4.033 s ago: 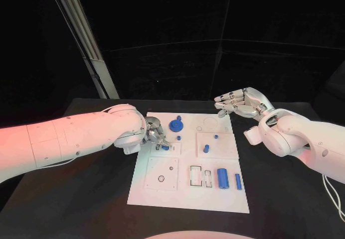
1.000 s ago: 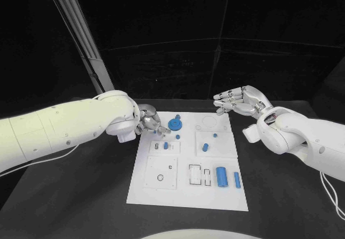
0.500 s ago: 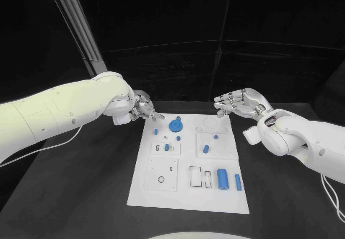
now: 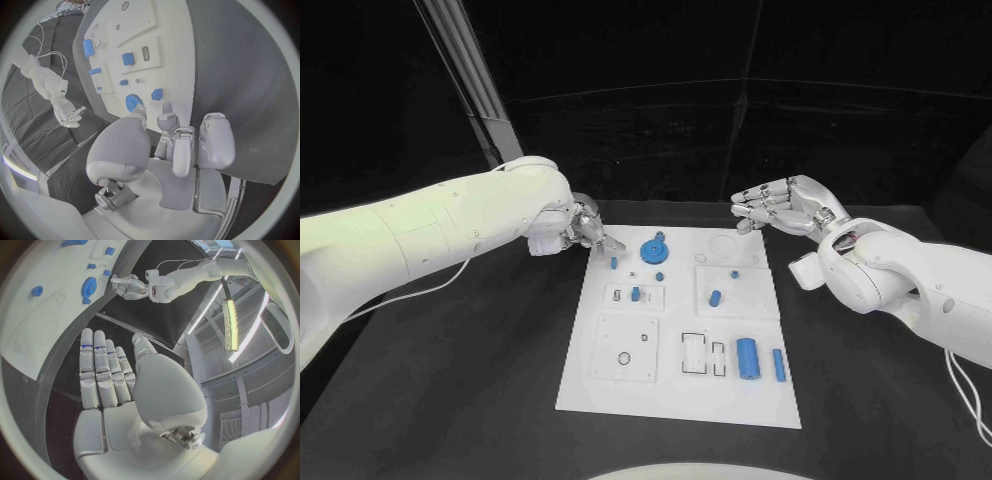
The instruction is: Assemble the parts on the task board
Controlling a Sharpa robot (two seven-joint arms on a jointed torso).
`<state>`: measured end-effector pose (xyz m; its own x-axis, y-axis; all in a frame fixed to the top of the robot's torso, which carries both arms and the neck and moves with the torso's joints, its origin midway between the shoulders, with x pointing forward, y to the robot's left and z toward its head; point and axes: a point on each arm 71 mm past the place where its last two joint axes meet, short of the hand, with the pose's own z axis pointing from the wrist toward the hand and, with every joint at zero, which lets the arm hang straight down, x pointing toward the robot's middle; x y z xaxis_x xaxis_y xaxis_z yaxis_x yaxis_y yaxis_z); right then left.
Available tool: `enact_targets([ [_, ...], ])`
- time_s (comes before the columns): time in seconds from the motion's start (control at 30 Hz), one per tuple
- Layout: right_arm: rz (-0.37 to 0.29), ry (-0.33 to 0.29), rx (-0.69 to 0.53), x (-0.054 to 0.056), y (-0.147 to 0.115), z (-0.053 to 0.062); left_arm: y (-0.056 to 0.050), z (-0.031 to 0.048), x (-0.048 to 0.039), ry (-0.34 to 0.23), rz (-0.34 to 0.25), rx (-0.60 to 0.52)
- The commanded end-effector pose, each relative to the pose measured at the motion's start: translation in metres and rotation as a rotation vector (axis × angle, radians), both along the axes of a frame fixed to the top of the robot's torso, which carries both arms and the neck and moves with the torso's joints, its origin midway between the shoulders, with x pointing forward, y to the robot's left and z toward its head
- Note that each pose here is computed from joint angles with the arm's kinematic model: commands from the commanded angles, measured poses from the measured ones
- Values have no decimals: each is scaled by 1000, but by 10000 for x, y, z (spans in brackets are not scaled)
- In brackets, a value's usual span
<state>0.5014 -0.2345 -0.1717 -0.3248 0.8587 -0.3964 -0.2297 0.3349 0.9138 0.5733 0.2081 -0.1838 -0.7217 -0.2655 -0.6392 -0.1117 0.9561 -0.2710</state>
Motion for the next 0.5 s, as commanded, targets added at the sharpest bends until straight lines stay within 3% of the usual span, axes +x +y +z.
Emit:
enact_targets([
  [0.03,15,-9,10,-6,25,20,-25,9,25,-27,-30,-3],
  [0.5,14,-8,9,2,29,16,-119,-32,5,7,-69,5],
])
